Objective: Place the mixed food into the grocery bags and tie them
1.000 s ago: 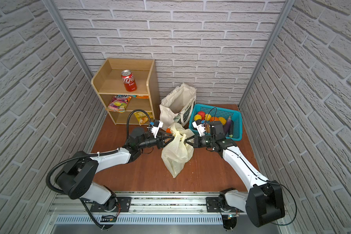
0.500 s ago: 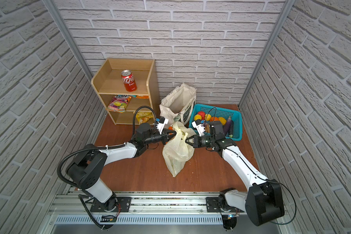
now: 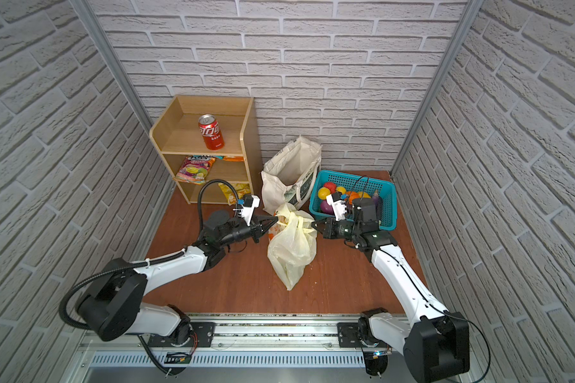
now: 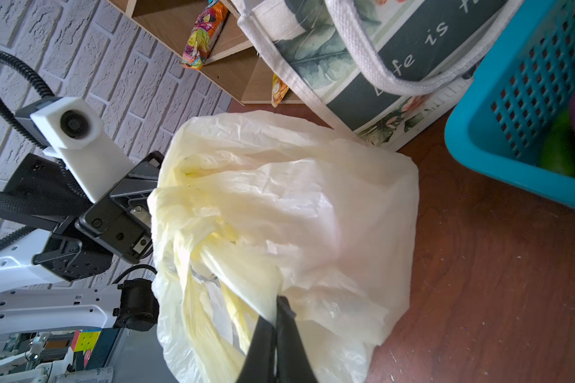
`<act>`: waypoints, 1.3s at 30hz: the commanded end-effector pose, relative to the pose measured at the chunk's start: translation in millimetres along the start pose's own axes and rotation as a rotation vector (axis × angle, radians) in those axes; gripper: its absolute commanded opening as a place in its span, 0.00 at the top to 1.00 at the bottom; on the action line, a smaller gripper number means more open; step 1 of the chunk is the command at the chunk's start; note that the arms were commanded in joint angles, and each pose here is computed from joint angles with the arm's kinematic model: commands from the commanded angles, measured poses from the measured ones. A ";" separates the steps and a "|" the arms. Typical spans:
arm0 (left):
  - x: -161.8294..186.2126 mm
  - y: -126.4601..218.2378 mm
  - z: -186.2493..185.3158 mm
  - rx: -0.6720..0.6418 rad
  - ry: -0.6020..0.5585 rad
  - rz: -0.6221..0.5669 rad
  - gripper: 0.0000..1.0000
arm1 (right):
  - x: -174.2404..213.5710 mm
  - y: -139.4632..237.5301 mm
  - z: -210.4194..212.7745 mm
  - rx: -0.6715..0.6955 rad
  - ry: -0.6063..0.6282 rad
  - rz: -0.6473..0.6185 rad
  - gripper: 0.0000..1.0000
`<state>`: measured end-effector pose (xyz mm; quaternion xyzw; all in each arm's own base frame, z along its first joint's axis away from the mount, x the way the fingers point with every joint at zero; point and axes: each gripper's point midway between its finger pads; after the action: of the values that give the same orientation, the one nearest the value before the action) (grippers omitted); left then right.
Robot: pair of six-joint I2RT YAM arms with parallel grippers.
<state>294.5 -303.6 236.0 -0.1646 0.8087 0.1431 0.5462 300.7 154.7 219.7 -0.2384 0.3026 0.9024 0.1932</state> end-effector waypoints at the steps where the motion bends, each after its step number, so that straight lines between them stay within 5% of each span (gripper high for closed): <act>1: -13.9 9.2 -3.8 0.008 -0.052 -0.063 1.00 | 1.6 0.8 -4.8 0.012 -0.010 -0.008 0.94; 10: -36.8 45.8 21.3 -0.070 0.026 -0.247 1.00 | -1.6 11.4 -43.1 0.189 -0.088 -0.074 0.95; 15: -52.1 43.7 3.7 -0.023 -0.008 -0.249 1.00 | -1.5 12.1 -52.6 0.210 -0.122 -0.097 0.95; 21: -68.5 65.9 19.3 -0.146 -0.022 -0.314 1.00 | -5.0 43.1 -100.6 0.439 -0.227 -0.235 0.95; 26: -61.1 73.5 38.9 -0.237 -0.020 -0.273 1.00 | -6.0 37.0 -103.7 0.343 -0.280 -0.231 0.95; 30: -47.1 49.0 31.1 -0.139 0.005 -0.168 0.99 | -6.8 22.9 -92.8 0.246 -0.269 -0.181 0.95; 35: -30.1 8.6 -3.0 0.001 -0.002 -0.069 0.60 | -4.1 17.9 -77.3 0.178 -0.224 -0.142 0.94; 39: -20.9 -12.0 -21.3 0.067 0.030 -0.035 0.52 | -0.4 16.0 -66.1 0.154 -0.192 -0.111 0.95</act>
<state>297.4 -306.7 247.6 -0.1769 0.8218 0.1366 0.5241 312.1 88.6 158.1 -0.1032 0.3591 0.8759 0.3051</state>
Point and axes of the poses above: each gripper's point midway between its finger pads, its own y axis back along the fingers, its own z axis along the line the jaws close on, x = y × z, and after that the axes turned 2 degrees about -y, right-handed
